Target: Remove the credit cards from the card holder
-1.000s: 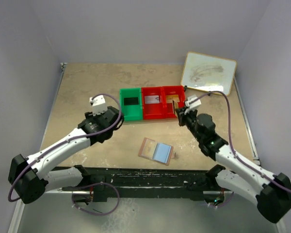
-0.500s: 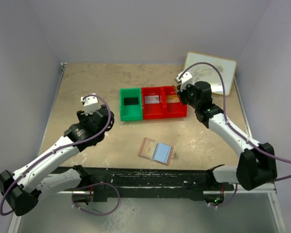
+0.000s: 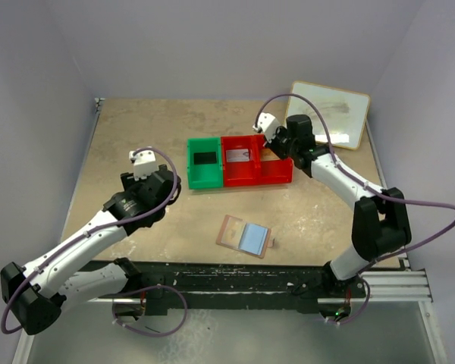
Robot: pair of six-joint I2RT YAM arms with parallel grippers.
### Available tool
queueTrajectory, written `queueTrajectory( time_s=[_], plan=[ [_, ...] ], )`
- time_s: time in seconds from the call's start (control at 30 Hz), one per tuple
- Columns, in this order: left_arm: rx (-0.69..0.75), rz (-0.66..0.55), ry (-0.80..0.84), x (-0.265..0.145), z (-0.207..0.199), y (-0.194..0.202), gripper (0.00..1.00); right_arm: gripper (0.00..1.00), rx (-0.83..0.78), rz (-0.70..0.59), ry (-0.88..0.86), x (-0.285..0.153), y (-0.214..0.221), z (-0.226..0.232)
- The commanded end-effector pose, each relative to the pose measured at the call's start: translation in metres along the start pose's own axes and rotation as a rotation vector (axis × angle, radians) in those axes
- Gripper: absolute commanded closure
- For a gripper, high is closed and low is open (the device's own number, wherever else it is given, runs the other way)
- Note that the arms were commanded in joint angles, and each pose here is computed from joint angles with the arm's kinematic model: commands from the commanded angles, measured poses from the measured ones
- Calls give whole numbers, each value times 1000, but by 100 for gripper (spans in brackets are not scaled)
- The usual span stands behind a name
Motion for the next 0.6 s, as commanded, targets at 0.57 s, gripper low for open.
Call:
queueTrajectory(
  time_s=[0.57],
  plan=[
    [-46, -84, -10, -9, 6, -27, 31, 100, -346, 111, 9, 63, 26, -24]
  ],
)
Point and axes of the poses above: each gripper's point midway between its finger pads, its own x axis out along the fingers, its own z axis along the line the jaws close on, y = z × x, the point moved 3 cm from there along -x, back along the fingers, and after that the axes turned 14 degrees about -x, right-handed, at the moved point
